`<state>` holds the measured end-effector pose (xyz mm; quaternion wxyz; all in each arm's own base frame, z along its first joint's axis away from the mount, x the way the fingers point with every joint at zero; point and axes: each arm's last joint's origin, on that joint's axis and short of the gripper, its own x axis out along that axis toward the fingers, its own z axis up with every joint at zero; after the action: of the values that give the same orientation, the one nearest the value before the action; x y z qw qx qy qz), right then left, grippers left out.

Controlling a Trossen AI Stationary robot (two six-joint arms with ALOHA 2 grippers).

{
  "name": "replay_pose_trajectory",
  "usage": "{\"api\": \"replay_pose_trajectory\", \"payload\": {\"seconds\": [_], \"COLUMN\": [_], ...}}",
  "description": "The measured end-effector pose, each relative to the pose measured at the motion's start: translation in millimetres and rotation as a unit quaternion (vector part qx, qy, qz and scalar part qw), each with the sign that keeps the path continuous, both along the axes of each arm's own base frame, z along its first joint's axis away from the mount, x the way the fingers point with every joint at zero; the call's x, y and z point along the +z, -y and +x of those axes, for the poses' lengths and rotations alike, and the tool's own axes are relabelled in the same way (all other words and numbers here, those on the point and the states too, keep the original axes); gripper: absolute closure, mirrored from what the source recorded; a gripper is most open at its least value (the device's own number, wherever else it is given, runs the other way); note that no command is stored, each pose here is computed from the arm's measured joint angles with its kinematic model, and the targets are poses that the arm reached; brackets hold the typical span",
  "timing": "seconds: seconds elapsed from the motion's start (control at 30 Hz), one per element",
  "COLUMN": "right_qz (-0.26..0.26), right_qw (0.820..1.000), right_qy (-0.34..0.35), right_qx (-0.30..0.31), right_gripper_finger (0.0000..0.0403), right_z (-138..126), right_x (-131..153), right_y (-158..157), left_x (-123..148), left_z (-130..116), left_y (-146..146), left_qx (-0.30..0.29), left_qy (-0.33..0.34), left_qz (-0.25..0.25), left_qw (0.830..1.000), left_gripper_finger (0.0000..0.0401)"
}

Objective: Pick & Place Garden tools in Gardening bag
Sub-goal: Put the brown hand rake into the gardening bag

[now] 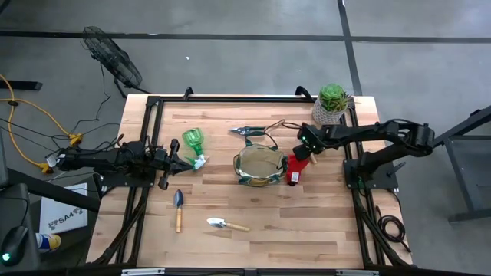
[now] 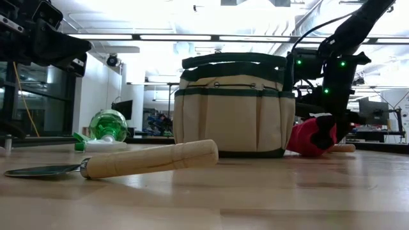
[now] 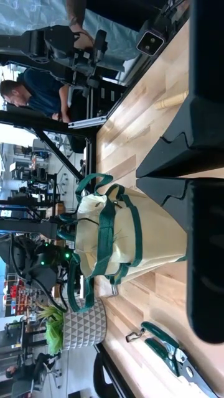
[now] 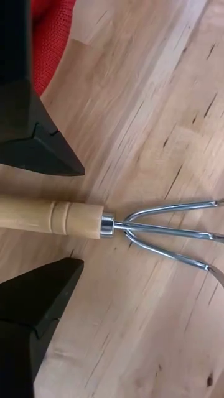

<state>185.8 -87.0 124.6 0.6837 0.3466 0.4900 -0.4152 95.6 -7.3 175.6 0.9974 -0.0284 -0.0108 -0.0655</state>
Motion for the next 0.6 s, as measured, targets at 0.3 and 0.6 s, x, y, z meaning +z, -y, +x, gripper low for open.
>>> {"api": "replay_pose_trajectory", "payload": {"seconds": [0.3,0.6], "right_qz": [0.0,0.002], "right_qw": [1.0,1.0], "right_qy": [-0.003,0.003], "right_qx": [-0.004,-0.013], "right_gripper_finger": [0.0256,0.0343], "right_z": [-1.4,-1.8], "right_x": [-0.6,0.7], "right_y": [1.8,1.5], "left_x": [0.0,0.0], "left_z": [0.0,0.0], "left_y": [0.0,0.0], "left_qx": [0.0,0.0], "left_qy": [0.0,0.0], "left_qz": [0.0,0.0], "left_qw": [1.0,1.0], "left_gripper_finger": [0.0401,0.0401]}}
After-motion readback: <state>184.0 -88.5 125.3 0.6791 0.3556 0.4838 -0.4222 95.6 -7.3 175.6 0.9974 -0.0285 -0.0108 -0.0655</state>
